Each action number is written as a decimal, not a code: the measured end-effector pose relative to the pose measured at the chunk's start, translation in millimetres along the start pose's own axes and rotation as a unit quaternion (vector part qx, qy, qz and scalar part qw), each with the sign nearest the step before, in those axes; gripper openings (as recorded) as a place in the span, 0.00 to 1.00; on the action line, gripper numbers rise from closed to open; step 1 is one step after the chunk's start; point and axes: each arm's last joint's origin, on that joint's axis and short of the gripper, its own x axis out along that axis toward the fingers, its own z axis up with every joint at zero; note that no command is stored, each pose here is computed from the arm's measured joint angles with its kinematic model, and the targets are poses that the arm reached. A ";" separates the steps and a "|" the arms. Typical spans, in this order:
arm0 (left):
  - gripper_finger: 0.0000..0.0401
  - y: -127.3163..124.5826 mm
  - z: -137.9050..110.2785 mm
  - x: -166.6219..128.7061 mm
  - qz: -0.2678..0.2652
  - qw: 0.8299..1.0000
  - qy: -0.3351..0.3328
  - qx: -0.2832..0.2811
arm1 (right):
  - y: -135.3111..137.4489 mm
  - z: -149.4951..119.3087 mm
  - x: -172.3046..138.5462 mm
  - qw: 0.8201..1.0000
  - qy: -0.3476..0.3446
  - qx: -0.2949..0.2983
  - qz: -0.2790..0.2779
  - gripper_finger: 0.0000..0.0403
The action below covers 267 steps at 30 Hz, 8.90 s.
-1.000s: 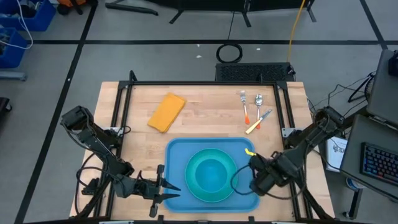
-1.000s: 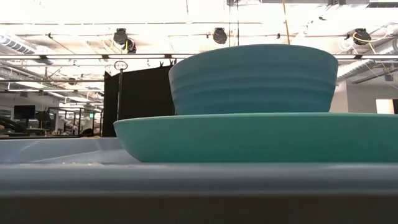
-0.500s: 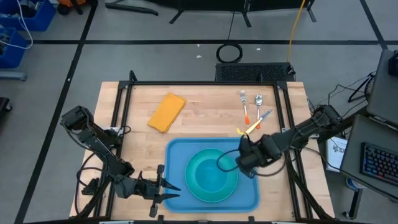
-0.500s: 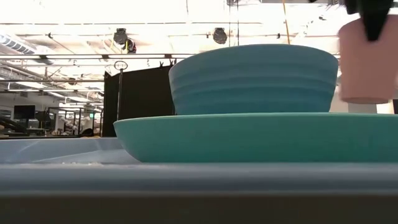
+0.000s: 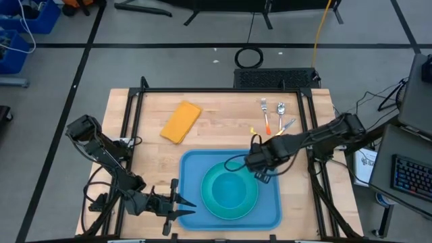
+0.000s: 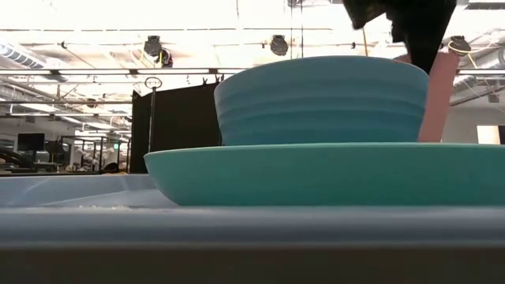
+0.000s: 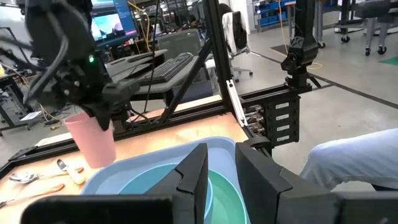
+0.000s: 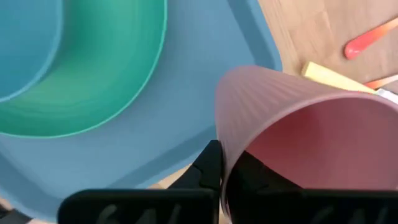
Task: Set up tray
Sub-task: Put the cup on top of the tray, then put the napkin to the left side of the plate on the tray
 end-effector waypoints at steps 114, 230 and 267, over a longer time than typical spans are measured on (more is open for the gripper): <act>0.22 -0.5 -4.0 -0.1 -0.002 1.000 0.017 -0.001 | 6.1 15.0 57.7 0.995 0.017 -0.052 0.079 0.00; 0.22 167.8 -81.1 -31.4 0.253 0.794 0.550 0.052 | 92.5 -133.8 -0.6 0.690 -0.567 -0.250 0.376 0.33; 0.69 167.7 -135.2 -34.8 0.275 0.755 0.595 0.038 | 101.3 -142.2 1.7 0.676 -0.570 -0.255 0.391 0.33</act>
